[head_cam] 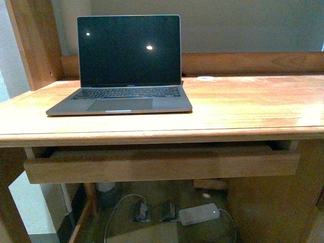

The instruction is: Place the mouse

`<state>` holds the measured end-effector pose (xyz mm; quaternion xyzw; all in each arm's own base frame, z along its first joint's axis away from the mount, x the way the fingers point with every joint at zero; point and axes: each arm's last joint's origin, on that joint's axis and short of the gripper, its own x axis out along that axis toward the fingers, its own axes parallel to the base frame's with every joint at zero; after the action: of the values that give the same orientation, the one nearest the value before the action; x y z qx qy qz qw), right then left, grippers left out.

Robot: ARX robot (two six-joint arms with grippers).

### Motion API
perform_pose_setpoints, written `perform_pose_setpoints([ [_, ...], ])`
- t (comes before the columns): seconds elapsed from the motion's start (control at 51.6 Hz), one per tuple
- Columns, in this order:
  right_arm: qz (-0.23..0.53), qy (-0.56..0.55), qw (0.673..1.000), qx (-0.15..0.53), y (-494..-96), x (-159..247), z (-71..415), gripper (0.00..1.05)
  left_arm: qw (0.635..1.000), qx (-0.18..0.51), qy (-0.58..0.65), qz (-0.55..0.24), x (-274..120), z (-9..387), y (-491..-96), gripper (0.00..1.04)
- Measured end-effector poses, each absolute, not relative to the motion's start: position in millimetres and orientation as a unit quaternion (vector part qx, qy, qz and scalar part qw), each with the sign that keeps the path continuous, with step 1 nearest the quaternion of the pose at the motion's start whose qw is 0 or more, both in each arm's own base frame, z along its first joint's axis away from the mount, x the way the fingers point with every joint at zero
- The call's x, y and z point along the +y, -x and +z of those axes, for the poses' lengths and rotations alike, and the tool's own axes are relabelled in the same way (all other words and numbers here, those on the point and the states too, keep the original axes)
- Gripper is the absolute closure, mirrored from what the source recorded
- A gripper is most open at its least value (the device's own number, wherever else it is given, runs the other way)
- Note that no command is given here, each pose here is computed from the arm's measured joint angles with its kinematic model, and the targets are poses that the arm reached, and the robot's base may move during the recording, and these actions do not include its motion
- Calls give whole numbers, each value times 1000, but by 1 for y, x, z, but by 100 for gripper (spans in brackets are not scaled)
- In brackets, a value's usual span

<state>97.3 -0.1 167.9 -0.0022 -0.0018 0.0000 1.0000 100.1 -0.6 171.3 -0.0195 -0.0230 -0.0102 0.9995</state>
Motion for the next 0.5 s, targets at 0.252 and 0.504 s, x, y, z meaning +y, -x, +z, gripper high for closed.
perform_pose_setpoints([
  [0.252,0,2,1000,-2,-97,0,168,7,978,-32,201,-38,4,176,-123,7],
  [0.504,0,2,1000,-2,-97,0,168,7,907,-21,420,-23,4,160,-158,7],
])
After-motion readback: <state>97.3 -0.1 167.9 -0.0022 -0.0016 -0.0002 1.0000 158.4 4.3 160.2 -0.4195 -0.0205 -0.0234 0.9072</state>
